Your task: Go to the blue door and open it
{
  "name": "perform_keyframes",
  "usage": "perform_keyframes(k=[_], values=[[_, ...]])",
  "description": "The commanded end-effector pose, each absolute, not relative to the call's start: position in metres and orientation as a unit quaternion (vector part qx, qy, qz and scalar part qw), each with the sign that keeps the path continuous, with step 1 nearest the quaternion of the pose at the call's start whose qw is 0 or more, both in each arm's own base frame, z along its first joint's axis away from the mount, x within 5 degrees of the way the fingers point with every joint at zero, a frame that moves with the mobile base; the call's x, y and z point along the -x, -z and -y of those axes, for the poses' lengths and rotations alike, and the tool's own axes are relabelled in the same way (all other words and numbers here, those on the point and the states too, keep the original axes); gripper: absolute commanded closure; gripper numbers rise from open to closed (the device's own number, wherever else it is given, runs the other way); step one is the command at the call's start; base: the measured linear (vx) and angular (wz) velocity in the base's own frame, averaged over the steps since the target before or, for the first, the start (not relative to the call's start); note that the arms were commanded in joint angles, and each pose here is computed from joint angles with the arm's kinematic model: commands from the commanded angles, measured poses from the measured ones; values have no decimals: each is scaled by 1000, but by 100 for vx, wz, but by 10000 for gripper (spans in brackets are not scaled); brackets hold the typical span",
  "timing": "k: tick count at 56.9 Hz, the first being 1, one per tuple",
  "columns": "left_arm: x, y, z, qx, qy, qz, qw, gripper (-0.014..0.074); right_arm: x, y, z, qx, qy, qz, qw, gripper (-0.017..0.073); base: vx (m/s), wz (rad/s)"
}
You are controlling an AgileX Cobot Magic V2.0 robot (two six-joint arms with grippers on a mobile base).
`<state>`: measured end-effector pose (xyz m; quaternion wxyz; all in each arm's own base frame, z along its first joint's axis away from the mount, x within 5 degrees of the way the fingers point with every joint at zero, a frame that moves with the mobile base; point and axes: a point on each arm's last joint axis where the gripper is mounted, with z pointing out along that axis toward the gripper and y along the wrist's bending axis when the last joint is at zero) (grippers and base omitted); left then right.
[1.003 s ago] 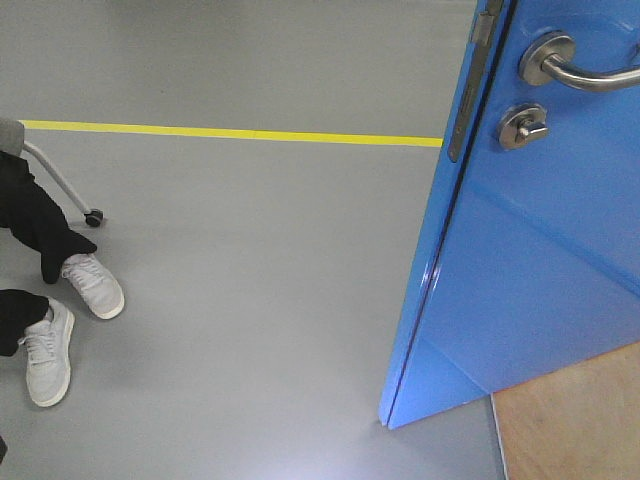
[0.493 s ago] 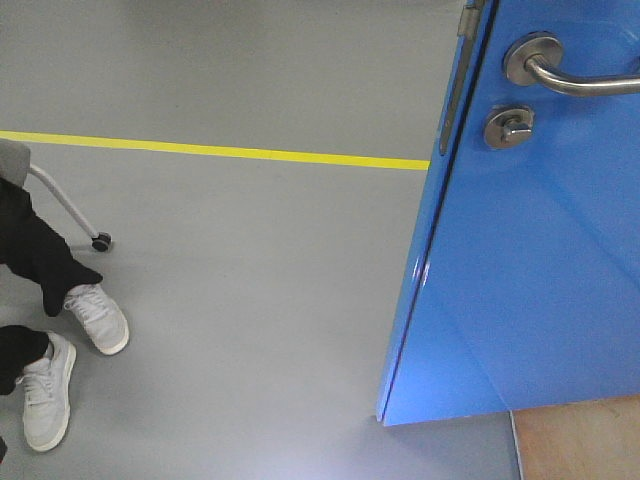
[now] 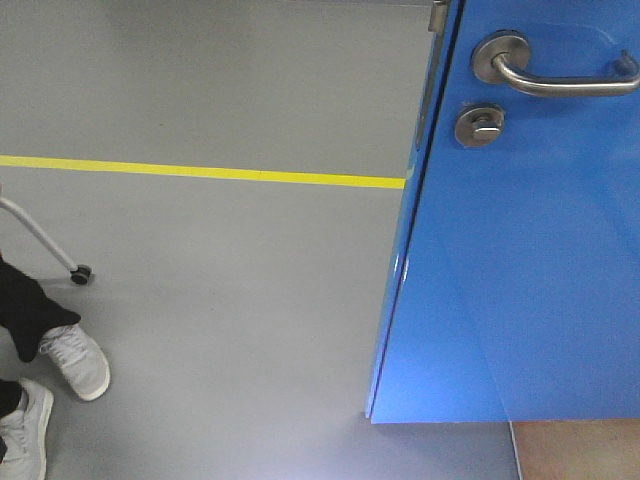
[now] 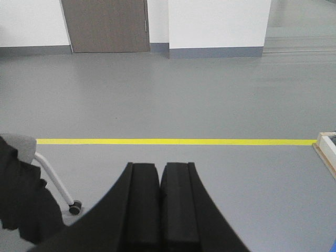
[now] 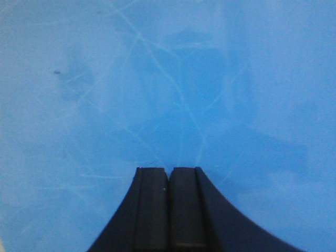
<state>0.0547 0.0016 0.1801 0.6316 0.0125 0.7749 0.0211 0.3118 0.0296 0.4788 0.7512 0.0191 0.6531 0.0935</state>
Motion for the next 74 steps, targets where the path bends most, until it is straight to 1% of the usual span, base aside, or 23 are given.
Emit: perform_keyframes(k=[1, 37, 56, 74], values=[[-54, -197, -1, -12, -15, -735, 678, 521, -302, -501, -26, -19, -89, -607, 790, 547, 25, -8], [-54, -197, -1, -12, -15, -735, 678, 521, -306, -497, -27, -19, -89, -611, 787, 547, 19, -7], [-54, -197, -1, -12, -15, -735, 678, 521, -326, -480, -29, -19, -87, -632, 769, 547, -5, 0], [-54, -197, -1, -12, -15, -735, 678, 521, -358, -448, -31, -20, -83, -668, 739, 547, -16, 0]])
